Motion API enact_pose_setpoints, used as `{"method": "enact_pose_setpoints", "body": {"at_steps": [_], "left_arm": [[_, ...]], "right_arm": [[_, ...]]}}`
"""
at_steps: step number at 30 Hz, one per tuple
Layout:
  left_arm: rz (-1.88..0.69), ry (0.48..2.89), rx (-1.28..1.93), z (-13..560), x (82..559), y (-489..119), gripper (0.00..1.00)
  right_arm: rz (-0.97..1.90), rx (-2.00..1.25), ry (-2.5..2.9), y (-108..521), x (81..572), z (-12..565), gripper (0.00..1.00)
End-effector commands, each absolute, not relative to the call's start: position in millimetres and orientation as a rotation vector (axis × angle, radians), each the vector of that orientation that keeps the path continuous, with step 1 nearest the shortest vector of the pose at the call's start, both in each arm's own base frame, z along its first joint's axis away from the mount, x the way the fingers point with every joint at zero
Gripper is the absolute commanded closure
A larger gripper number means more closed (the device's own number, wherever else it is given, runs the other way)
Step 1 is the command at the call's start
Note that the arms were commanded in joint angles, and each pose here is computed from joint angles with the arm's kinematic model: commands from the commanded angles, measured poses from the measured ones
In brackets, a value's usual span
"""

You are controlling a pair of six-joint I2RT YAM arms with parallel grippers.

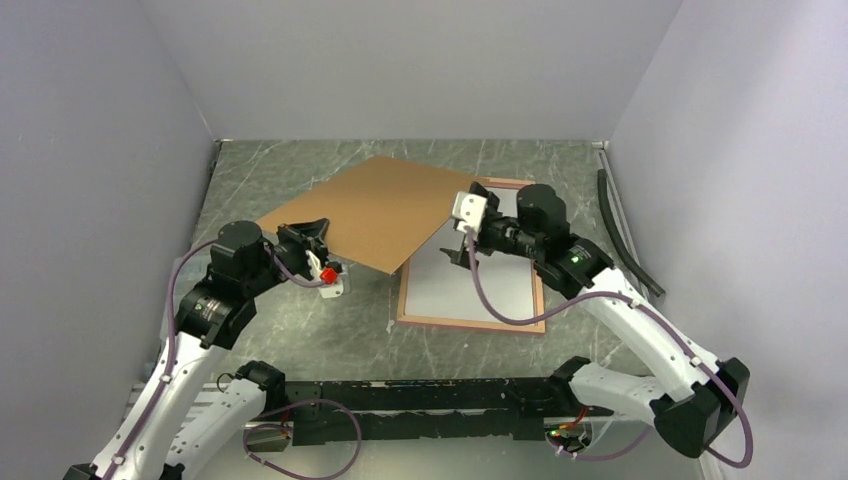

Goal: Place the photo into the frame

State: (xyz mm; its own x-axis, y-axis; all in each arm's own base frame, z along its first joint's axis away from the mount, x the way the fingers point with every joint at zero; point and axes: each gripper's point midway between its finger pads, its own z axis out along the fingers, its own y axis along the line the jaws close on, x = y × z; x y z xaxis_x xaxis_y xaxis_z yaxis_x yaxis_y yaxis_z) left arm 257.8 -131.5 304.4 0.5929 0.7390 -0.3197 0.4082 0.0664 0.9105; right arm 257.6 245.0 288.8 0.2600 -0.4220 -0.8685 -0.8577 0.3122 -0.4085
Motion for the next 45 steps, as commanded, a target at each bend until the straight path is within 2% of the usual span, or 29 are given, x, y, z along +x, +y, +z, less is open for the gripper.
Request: {"method": "enact_pose_setpoints", "body": {"at_steps": [1,10,13,18,21,23,25,26,27,29,31,37,39,45], "left_arm": [[0.363,0.84,1.48,358,247,-138,0.97],[0.369,0.8,1.522,355,241,-140,0.97],[0.377,0.799,1.518,357,242,-140,0.97],[0.382,0.793,1.507,359,245,-141,0.97],[0.39,0.793,1.493,362,249,-141,0.97],[0.398,0.791,1.485,365,251,-141,0.97],[0.412,0.776,1.471,369,252,-141,0.97],[0.424,0.766,1.462,370,254,-141,0.97],[0.441,0.754,1.445,373,256,-140,0.96],[0.472,0.714,1.384,386,259,-140,0.65],[0.497,0.68,1.329,398,262,-140,0.48],[0.534,0.628,1.137,446,267,-134,0.11],[0.541,0.643,1.083,461,268,-128,0.06],[0.554,0.74,0.964,484,274,-108,0.06]], "right_arm": [[0.222,-1.365,1.212,249,279,307,0.07],[0.109,-1.41,1.101,274,288,310,0.17],[0.118,-1.438,1.085,281,283,306,0.26],[0.105,-1.381,1.07,290,289,315,0.35],[0.098,-1.391,1.062,301,290,316,0.51],[0.091,-1.409,1.071,304,291,311,0.67],[0.08,-1.404,1.076,304,291,310,0.9],[0.072,-1.393,1.076,303,291,311,0.97],[0.066,-1.361,1.075,301,292,314,1.0],[0.051,-1.283,1.045,298,294,328,1.0],[0.047,-1.196,1.04,293,298,342,1.0],[0.157,-1.057,1.108,299,302,377,1.0],[0.186,-1.007,1.131,299,305,384,1.0],[0.299,-0.819,1.195,290,316,405,1.0]]}}
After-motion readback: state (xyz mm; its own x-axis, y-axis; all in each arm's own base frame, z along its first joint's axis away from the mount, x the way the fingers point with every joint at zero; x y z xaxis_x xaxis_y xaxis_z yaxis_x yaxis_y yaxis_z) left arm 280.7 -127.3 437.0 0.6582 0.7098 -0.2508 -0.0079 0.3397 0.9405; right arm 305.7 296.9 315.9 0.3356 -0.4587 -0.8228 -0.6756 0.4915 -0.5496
